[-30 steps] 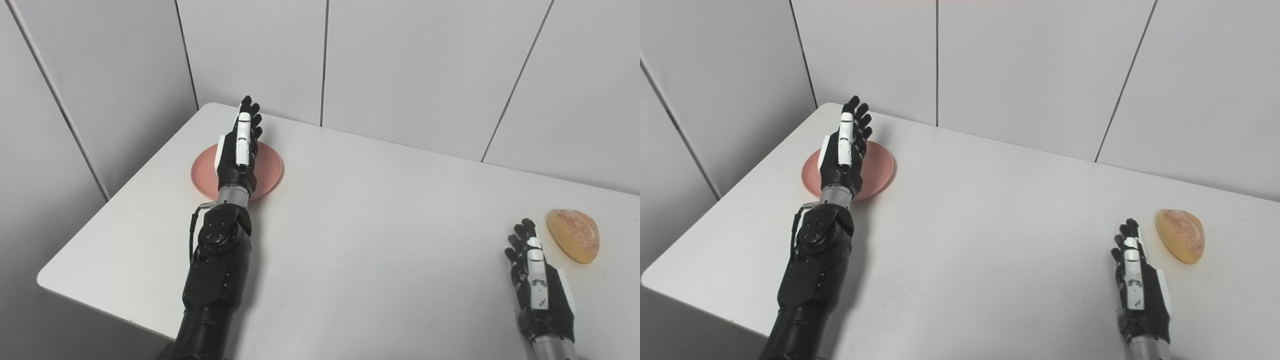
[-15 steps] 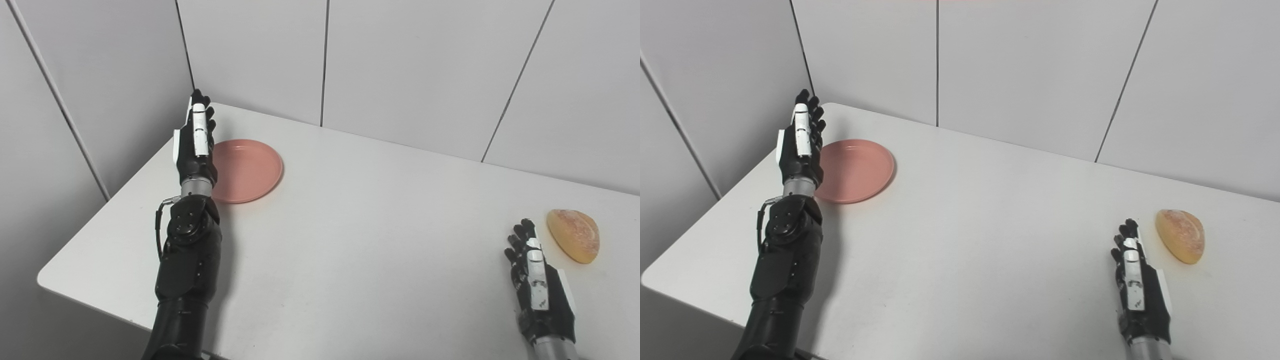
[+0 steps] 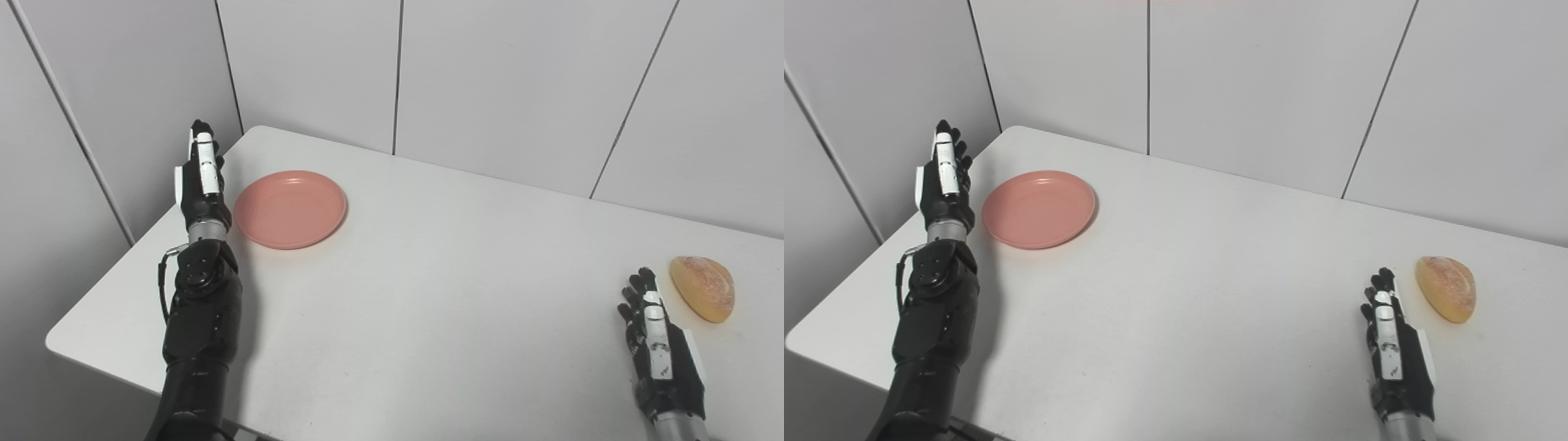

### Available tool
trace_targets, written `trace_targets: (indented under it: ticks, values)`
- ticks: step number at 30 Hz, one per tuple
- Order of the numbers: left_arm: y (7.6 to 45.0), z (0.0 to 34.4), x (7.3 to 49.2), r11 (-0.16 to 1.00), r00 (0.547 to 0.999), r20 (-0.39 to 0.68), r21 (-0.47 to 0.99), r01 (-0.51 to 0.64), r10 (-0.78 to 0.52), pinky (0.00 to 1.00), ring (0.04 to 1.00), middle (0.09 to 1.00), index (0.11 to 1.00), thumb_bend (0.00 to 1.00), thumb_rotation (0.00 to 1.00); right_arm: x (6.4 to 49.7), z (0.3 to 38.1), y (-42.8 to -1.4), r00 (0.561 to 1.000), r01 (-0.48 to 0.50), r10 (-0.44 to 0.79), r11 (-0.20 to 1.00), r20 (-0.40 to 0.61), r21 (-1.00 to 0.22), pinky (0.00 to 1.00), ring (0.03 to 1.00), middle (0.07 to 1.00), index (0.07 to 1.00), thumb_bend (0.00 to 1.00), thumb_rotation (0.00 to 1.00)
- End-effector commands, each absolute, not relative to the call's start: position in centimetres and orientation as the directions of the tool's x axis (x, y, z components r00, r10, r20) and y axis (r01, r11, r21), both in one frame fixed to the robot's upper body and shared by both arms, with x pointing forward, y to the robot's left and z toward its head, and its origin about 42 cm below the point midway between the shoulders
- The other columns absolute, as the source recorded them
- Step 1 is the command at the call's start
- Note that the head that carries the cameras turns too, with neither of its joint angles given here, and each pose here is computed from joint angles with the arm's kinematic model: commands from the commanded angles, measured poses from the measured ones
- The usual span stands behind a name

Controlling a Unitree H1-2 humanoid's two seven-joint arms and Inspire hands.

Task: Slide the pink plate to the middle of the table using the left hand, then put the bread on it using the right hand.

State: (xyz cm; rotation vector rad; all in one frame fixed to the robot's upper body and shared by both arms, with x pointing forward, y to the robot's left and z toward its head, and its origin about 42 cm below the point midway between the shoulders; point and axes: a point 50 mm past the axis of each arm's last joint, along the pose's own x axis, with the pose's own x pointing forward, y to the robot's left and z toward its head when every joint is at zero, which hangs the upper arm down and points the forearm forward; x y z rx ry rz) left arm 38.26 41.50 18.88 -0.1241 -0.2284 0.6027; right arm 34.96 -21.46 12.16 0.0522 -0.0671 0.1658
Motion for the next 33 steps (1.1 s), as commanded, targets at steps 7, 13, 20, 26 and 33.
trace_targets:
  ticks: [7, 13, 20, 26, 33]
  values:
    - [42.3, 20.1, 39.0, 0.806, 0.773, 0.229, -0.177, -0.565, 0.592, 1.00, 0.983, 0.976, 0.979, 0.45, 1.00, 35.5, 13.7, -21.6, 0.977, -0.168, 0.159, 0.984, 0.142, 0.056, 1.00, 1.000, 1.000, 1.000, 0.48, 0.95]
    - [42.1, 19.2, 39.3, 0.814, 0.790, 0.195, -0.160, -0.559, 0.581, 1.00, 0.991, 0.986, 0.987, 0.46, 1.00, 35.5, 13.8, -21.7, 0.976, -0.176, 0.167, 0.983, 0.139, 0.056, 1.00, 1.000, 1.000, 1.000, 0.50, 0.96]
    - [41.4, 17.6, 39.9, 0.836, 0.825, 0.144, -0.147, -0.528, 0.546, 1.00, 0.979, 0.971, 0.969, 0.45, 1.00, 35.6, 13.9, -21.6, 0.977, -0.169, 0.158, 0.983, 0.146, 0.065, 1.00, 1.000, 1.000, 1.000, 0.48, 0.94]
    - [40.6, 16.7, 40.2, 0.861, 0.854, 0.122, -0.134, -0.490, 0.505, 1.00, 0.976, 0.966, 0.960, 0.46, 1.00, 35.6, 13.9, -21.5, 0.977, -0.163, 0.151, 0.984, 0.149, 0.067, 1.00, 1.000, 1.000, 1.000, 0.50, 0.94]
    - [39.4, 16.1, 40.8, 0.887, 0.881, 0.107, -0.101, -0.451, 0.460, 0.94, 0.930, 0.920, 0.910, 0.47, 1.00, 35.6, 14.1, -21.5, 0.978, -0.156, 0.144, 0.985, 0.149, 0.068, 1.00, 1.000, 1.000, 1.000, 0.52, 0.94]
